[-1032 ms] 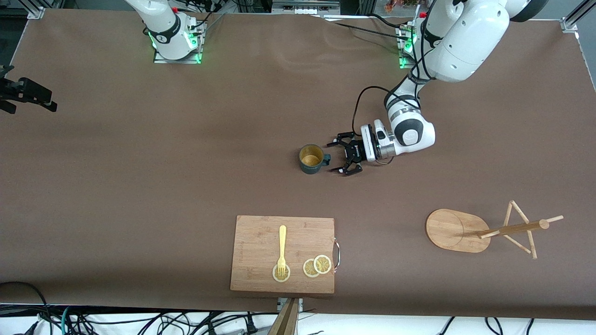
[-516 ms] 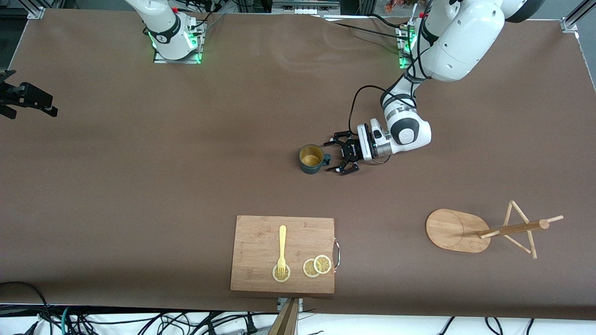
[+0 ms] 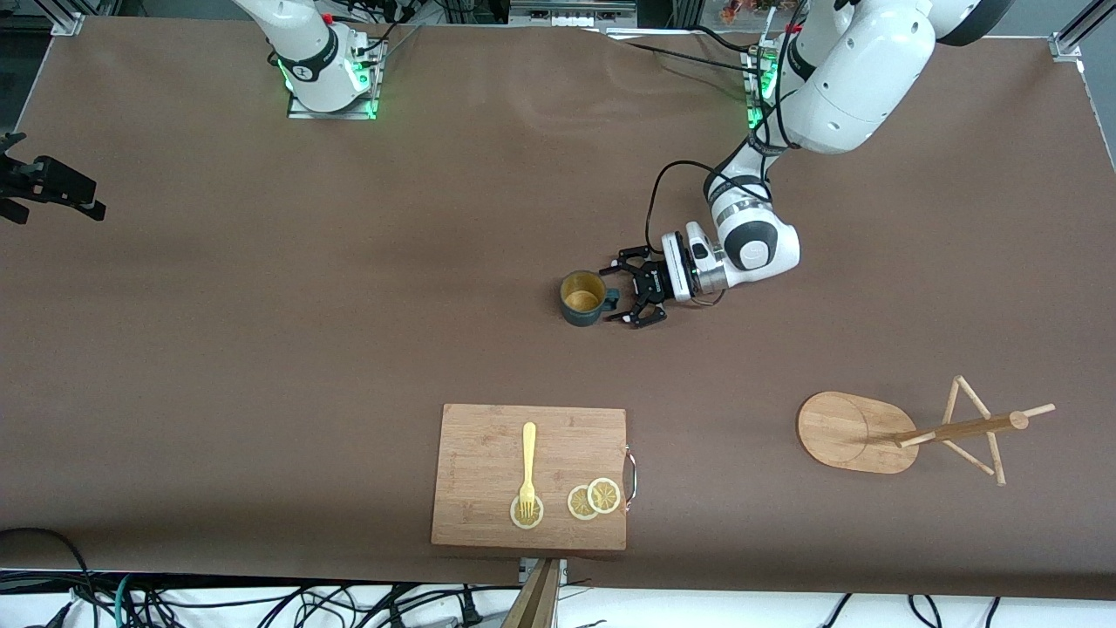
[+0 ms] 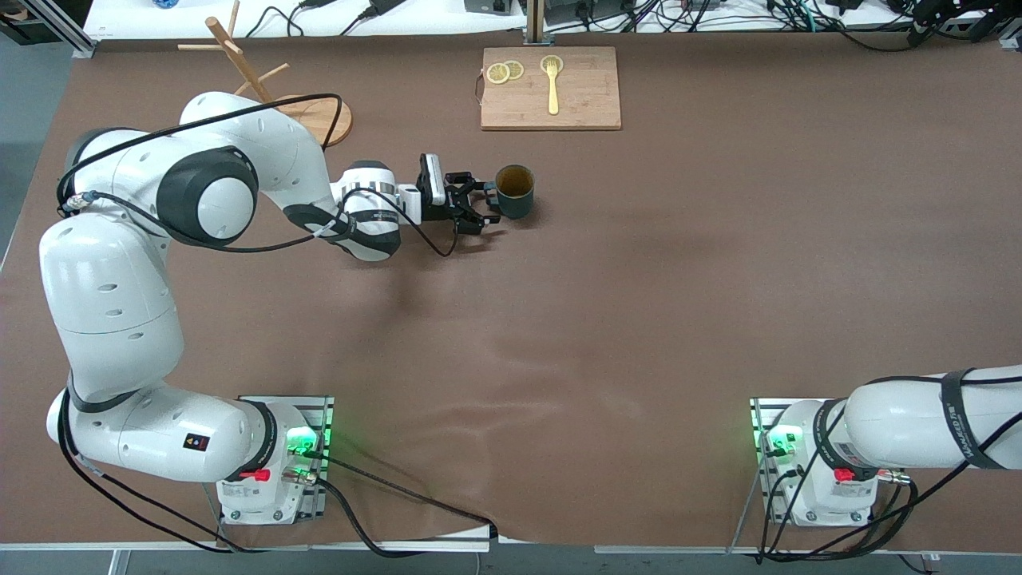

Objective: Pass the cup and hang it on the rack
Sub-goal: 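Close the left gripper on the teal mug's handle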

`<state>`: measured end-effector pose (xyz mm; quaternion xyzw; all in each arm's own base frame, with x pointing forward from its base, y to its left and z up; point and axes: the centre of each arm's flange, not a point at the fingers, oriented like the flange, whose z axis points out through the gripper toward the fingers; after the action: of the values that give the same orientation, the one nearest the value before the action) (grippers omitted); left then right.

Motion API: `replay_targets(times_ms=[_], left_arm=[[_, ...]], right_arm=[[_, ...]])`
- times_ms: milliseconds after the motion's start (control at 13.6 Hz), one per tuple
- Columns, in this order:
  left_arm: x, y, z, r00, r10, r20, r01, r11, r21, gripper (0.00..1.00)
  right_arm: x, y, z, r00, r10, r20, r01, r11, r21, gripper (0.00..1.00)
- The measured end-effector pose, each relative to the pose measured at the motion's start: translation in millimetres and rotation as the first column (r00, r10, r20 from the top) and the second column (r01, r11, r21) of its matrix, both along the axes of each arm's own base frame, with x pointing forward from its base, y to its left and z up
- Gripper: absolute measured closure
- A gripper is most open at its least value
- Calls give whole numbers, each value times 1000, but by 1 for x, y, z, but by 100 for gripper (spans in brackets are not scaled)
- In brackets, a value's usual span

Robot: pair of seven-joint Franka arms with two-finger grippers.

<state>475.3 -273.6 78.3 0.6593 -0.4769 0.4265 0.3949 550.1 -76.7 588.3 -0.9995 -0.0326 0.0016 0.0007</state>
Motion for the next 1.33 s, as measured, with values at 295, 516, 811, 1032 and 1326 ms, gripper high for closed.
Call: replay_targets(times_ms=[295,516,811,1032,1326], left_arm=[[0,1,0,1000,1,0,-1,1000,2,45],[2,3,0,1000,10,-12,-10,1000,1,78],[7,6,3,996,44,-77,-45,999,-15,79],[21,11,28,968,112,-225,-127,990,-55,79],[44,37,87,891,136,-434,-172,984,-44,79]], right_arm=[[3,9,-4,1000,12,-3,-12,1000,11,0],[3,16,-5,1000,23,-13,-22,999,29,0],[2,19,-5,999,28,-19,-27,999,31,0],[2,18,-5,999,27,-21,-26,999,32,0],[2,18,-6,999,24,-21,-23,999,42,0]])
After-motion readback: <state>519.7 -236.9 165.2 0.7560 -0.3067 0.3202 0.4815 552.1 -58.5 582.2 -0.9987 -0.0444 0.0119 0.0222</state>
